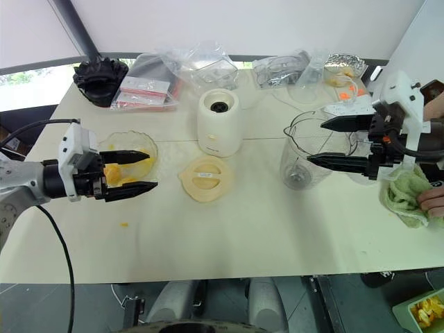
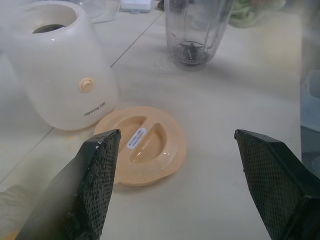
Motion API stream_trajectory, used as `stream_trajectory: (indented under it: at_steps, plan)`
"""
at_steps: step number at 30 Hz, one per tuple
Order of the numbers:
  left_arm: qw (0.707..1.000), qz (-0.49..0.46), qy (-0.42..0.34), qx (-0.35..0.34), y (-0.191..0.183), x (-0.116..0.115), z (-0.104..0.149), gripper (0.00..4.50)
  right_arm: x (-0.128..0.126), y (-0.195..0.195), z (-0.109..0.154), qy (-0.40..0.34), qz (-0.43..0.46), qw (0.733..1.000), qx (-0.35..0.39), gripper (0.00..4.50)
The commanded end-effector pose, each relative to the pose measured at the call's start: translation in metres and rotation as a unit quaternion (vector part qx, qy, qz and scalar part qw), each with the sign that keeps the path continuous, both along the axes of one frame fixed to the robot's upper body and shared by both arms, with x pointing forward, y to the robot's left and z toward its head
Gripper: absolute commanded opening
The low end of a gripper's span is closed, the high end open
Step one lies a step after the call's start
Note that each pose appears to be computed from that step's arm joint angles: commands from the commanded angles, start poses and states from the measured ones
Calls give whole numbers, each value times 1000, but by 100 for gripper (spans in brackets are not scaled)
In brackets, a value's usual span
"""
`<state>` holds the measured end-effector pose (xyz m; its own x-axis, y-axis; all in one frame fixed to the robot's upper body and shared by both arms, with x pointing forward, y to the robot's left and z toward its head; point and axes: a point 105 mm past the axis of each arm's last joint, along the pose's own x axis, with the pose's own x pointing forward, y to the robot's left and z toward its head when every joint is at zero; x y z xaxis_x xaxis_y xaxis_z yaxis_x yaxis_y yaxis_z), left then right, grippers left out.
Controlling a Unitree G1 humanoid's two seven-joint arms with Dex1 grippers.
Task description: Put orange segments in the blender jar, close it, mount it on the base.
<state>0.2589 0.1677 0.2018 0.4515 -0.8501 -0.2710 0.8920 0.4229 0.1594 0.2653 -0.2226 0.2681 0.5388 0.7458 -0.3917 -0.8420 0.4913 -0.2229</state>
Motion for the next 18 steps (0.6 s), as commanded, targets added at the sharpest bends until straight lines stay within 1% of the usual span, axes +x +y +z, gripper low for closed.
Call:
stream_trajectory:
  at_steps: [1,3,6,12,18]
  plan:
    - [1000,-3,-22,8,1,-4,10,379,-4,4,10,-19,10,1000,-2,437]
    - [1000,7,-17,14,1,-1,8,379,-5,3,10,-17,8,1000,-3,437]
    - [1000,2,-19,3,-1,-2,14,379,-7,4,9,-16,6,1000,-2,437]
    - [1000,6,-26,8,-2,0,18,379,-5,7,8,-18,5,1000,2,437]
    - [999,21,-30,17,4,-5,21,379,-1,20,0,-28,16,999,24,437]
